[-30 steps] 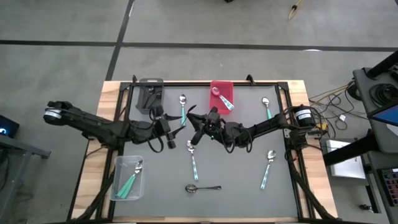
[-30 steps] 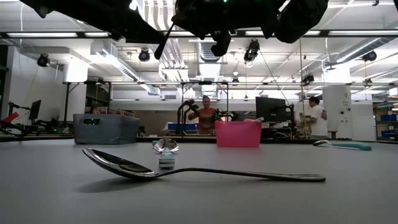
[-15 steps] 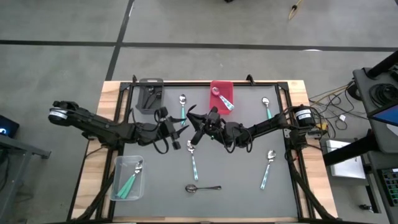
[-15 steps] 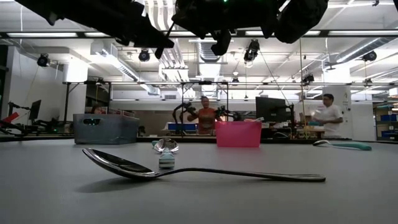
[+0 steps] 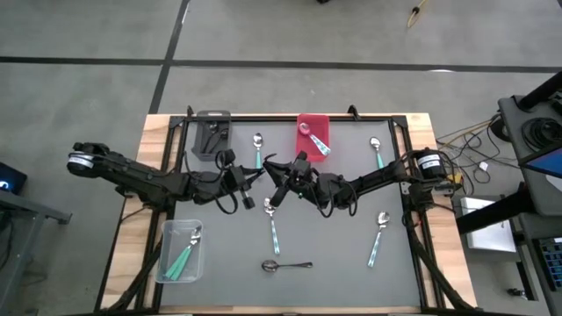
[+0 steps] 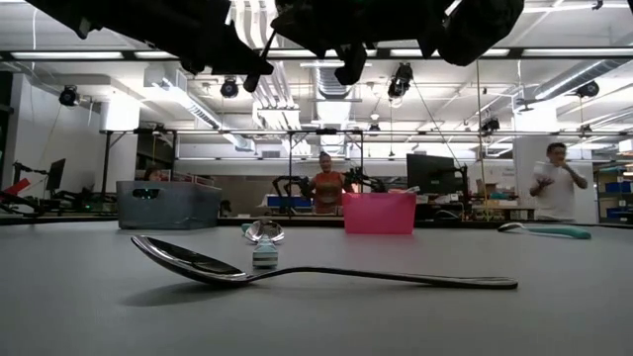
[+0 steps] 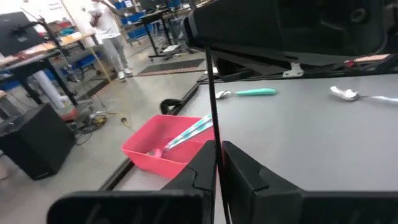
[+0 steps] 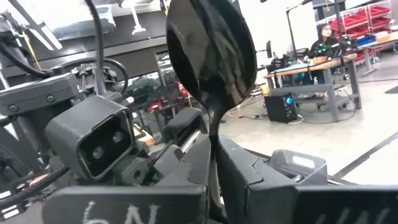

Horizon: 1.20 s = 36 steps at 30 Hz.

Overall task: Sort silverware by color (type)
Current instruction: Put the black spoon into the black bin

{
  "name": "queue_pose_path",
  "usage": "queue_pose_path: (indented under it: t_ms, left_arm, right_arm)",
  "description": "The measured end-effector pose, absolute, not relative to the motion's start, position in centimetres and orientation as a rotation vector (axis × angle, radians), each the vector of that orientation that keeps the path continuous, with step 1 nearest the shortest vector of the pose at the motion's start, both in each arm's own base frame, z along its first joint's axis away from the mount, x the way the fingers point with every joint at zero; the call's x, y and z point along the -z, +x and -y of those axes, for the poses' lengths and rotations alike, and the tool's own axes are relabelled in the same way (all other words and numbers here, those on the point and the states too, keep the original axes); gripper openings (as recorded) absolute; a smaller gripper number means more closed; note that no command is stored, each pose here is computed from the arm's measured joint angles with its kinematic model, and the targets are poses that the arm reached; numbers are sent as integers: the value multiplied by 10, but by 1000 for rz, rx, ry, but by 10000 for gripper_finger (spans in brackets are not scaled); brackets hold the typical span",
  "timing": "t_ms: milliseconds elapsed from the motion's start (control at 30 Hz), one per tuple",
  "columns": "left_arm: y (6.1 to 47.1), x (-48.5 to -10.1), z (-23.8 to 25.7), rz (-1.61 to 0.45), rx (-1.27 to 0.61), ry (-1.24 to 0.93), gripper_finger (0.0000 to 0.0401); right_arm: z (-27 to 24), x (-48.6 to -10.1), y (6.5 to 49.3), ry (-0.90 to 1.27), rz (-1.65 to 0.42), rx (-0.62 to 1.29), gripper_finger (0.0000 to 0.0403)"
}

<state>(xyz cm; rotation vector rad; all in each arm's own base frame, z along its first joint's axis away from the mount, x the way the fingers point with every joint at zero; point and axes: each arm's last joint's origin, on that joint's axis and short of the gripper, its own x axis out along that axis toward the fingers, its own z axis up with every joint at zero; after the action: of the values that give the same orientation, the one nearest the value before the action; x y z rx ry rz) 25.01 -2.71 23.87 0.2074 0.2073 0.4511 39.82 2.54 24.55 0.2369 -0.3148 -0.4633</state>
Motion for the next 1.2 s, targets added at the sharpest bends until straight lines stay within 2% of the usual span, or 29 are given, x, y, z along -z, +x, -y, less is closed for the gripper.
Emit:
queue_pose_path:
  t_ms: [267, 467, 700, 1000, 1200]
  left_arm:
    - [250, -237, 32, -194, -268, 76, 0]
    - [244, -238, 34, -177, -178, -7, 1]
    - [225, -235, 32, -147, -167, -73, 1]
    - [197, -226, 27, -94, -172, -157, 0]
    - [185, -218, 24, -58, -171, -173, 0]
  right_arm:
    - [-29, -240, 401, 210, 250, 336, 66]
    - [-34, -236, 402, 168, 202, 310, 104]
    - [-39, -237, 401, 152, 185, 303, 127]
    - [-39, -237, 401, 143, 178, 303, 136]
    - [-39, -237, 401, 139, 178, 303, 104]
